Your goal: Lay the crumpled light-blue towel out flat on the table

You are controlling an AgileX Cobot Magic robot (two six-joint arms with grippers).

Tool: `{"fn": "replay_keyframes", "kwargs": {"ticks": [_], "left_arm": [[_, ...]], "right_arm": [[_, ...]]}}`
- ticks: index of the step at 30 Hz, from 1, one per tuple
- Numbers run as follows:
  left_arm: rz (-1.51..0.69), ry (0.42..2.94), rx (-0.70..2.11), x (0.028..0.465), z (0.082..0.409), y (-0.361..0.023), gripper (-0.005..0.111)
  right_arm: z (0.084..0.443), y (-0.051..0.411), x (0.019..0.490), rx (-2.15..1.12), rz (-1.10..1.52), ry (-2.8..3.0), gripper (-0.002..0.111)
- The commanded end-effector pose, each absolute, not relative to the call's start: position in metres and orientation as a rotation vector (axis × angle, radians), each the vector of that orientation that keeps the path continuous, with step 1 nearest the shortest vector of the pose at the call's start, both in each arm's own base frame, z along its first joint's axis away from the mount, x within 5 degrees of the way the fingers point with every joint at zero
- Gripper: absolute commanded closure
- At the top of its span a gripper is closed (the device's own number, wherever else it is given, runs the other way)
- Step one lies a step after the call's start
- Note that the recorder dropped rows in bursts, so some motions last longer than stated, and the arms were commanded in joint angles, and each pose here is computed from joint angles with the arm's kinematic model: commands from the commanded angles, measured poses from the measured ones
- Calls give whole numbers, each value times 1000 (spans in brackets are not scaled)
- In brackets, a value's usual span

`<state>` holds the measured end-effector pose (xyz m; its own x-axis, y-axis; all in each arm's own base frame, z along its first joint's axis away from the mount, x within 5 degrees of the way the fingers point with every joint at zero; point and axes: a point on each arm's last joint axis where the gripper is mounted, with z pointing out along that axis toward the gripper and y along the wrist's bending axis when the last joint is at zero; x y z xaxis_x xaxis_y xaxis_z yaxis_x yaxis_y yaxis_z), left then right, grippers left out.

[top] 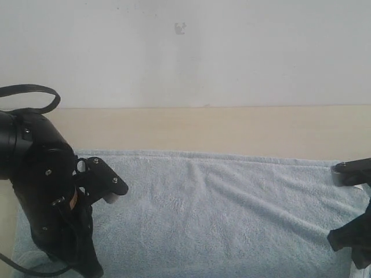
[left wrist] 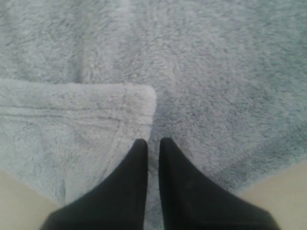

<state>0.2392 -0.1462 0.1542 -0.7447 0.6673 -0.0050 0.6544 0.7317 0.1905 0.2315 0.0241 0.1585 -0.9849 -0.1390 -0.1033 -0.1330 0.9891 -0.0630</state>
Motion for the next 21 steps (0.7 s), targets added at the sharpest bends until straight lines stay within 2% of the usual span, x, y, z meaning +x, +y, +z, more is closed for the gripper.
{"fn": "replay_keyframes", "kwargs": {"ticks": [1, 6, 10, 13, 15, 17, 21], "left_arm": [[259, 2822, 1155, 238, 156, -146, 98], [344, 2813, 1222, 237, 148, -137, 97], [347, 2817, 1233, 237, 145, -139, 80], [350, 2809, 1245, 237, 146, -141, 60], [350, 2806, 1246, 237, 146, -141, 51], [355, 2796, 1253, 237, 146, -141, 45], [375, 2761, 1264, 239, 144, -140, 45]], "right_arm": [[160, 23, 234, -204, -76, 2991, 58], [160, 23, 234, -191, -78, 2986, 58], [160, 23, 236, -162, -66, 2970, 58], [160, 24, 236, -131, -57, 2965, 58], [160, 24, 236, -131, -57, 2965, 58], [160, 24, 237, -131, -57, 2963, 58], [160, 24, 237, -127, -56, 2961, 58]]}}
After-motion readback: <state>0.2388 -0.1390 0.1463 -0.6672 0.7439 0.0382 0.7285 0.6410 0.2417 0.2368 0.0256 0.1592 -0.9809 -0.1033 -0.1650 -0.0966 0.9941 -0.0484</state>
